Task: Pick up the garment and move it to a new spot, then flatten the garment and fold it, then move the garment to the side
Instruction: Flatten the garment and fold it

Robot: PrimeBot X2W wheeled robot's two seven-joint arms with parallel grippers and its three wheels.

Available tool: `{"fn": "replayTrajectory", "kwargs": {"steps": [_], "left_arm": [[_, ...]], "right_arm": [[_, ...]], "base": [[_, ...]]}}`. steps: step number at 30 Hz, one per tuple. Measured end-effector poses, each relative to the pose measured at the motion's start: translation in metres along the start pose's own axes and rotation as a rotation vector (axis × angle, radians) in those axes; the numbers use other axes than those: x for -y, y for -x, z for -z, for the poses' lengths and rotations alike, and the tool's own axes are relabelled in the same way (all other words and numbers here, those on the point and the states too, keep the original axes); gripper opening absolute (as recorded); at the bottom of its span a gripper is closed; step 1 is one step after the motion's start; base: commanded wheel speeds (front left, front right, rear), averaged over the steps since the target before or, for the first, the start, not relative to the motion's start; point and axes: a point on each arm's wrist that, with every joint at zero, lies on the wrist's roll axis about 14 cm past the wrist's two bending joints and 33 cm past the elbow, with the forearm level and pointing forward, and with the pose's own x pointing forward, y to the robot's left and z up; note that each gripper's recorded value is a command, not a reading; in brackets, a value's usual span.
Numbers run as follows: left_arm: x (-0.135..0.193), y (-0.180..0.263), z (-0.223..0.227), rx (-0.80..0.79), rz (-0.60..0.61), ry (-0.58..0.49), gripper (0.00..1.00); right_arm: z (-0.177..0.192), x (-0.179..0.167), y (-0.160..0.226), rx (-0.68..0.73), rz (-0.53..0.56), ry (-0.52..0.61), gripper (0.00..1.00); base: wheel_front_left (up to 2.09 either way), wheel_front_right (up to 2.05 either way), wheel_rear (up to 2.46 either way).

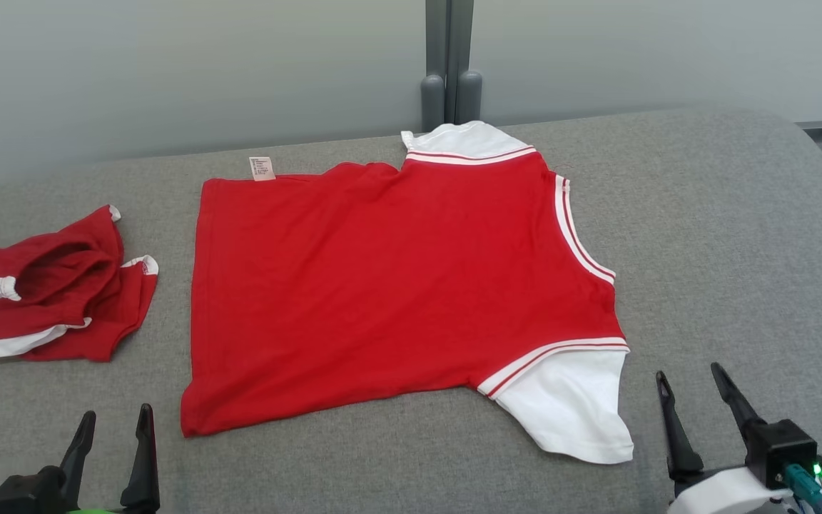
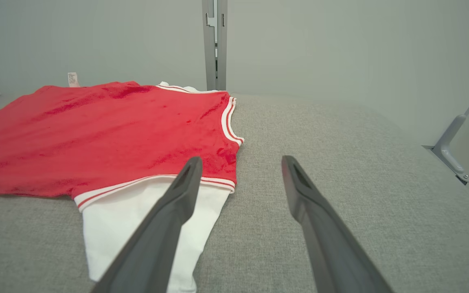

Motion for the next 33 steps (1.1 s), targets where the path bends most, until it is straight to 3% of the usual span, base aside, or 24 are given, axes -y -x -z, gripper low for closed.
{"fn": "replayTrajectory", "kwargs": {"steps": [9,14,24,26,29,31,33], "left_arm": [[-0.006,0.003,0.003,-0.005,-0.015,0.011,1.00],[-0.007,0.002,0.008,-0.020,-0.014,-0.003,1.00],[-0.008,0.004,0.019,-0.052,-0.023,0.003,1.00],[-0.011,0.004,0.020,-0.055,-0.030,0.001,1.00],[-0.014,0.006,0.022,-0.062,-0.041,0.001,1.00],[-0.016,0.006,0.023,-0.066,-0.048,0.001,1.00],[-0.017,0.006,0.024,-0.067,-0.052,0.002,1.00]], "right_arm": [[0.067,-0.012,0.039,-0.232,-0.062,-0.016,1.00],[0.087,-0.025,0.047,-0.307,-0.097,-0.063,1.00],[0.088,-0.036,0.021,-0.304,-0.151,-0.071,0.75],[0.093,-0.038,0.021,-0.322,-0.168,-0.073,0.49],[0.101,-0.039,0.023,-0.347,-0.171,-0.071,0.49],[0.104,-0.040,0.023,-0.361,-0.179,-0.072,0.55],[0.105,-0.040,0.022,-0.364,-0.180,-0.072,0.52]], "base": [[0.00,0.00,0.00],[0.00,0.00,0.00],[0.00,0.00,0.00],[0.00,0.00,0.00],[0.00,0.00,0.00],[0.00,0.00,0.00],[0.00,0.00,0.00]]}}
